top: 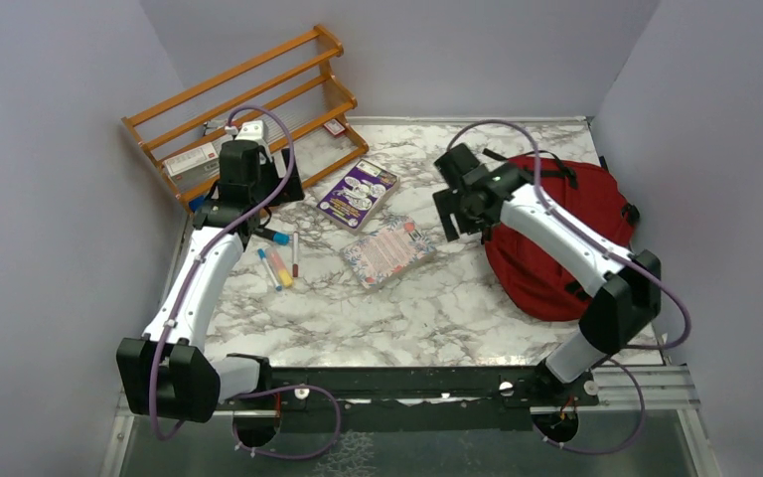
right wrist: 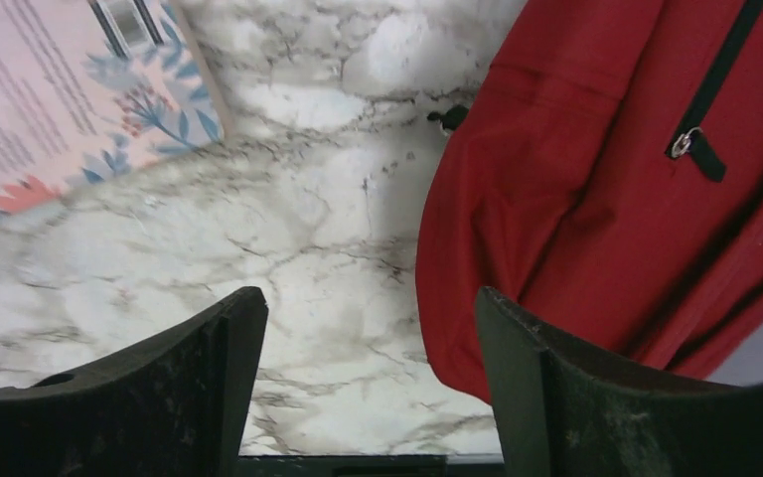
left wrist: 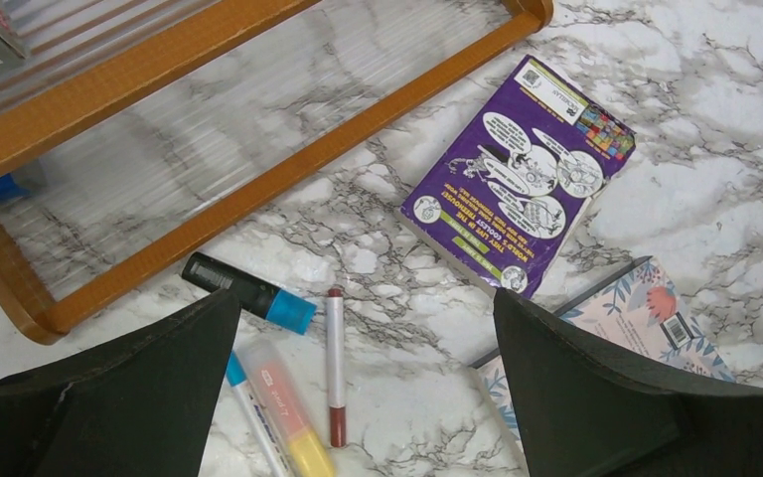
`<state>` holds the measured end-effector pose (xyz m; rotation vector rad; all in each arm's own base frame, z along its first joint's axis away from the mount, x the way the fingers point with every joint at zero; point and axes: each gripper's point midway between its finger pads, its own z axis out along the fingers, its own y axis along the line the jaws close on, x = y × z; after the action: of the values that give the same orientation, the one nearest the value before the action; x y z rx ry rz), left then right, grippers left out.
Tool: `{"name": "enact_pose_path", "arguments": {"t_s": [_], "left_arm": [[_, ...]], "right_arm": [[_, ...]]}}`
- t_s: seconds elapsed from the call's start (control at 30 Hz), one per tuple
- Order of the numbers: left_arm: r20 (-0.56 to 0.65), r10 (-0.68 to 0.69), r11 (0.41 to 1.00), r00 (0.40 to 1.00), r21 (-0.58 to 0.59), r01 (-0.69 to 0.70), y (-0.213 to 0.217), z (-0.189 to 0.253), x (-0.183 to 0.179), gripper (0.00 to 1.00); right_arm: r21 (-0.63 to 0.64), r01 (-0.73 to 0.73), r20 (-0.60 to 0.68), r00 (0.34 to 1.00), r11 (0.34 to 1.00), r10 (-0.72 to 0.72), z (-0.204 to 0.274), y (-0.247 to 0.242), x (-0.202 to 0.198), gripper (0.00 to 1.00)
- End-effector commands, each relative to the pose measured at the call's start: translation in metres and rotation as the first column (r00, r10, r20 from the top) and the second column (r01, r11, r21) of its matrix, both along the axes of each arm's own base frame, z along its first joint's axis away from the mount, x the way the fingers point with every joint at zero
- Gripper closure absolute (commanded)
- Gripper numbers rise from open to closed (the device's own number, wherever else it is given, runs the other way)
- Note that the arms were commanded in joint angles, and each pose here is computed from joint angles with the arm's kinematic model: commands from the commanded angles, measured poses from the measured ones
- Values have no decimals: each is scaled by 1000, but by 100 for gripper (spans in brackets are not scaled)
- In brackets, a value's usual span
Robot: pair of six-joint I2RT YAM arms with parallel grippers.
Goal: Pack the student bag
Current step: Adjust the student bag at the center of the board.
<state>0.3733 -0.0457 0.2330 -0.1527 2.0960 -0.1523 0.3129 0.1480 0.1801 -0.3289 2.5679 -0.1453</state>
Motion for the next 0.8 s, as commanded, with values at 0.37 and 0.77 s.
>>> {"name": "enact_pose_path", "arguments": {"t_s": [0.37,0.77], "left_arm": [[19,-39,998,999,-44,40,-10,-9,5,2],[29,-67,996,997,-64,69,-15,-3,2,3]], "right_arm": [[-452,57,-56,994,890,-92,-71,-45,-25,28],[-536,151,8,985,831,-173,-120,-64,-6,36]]}}
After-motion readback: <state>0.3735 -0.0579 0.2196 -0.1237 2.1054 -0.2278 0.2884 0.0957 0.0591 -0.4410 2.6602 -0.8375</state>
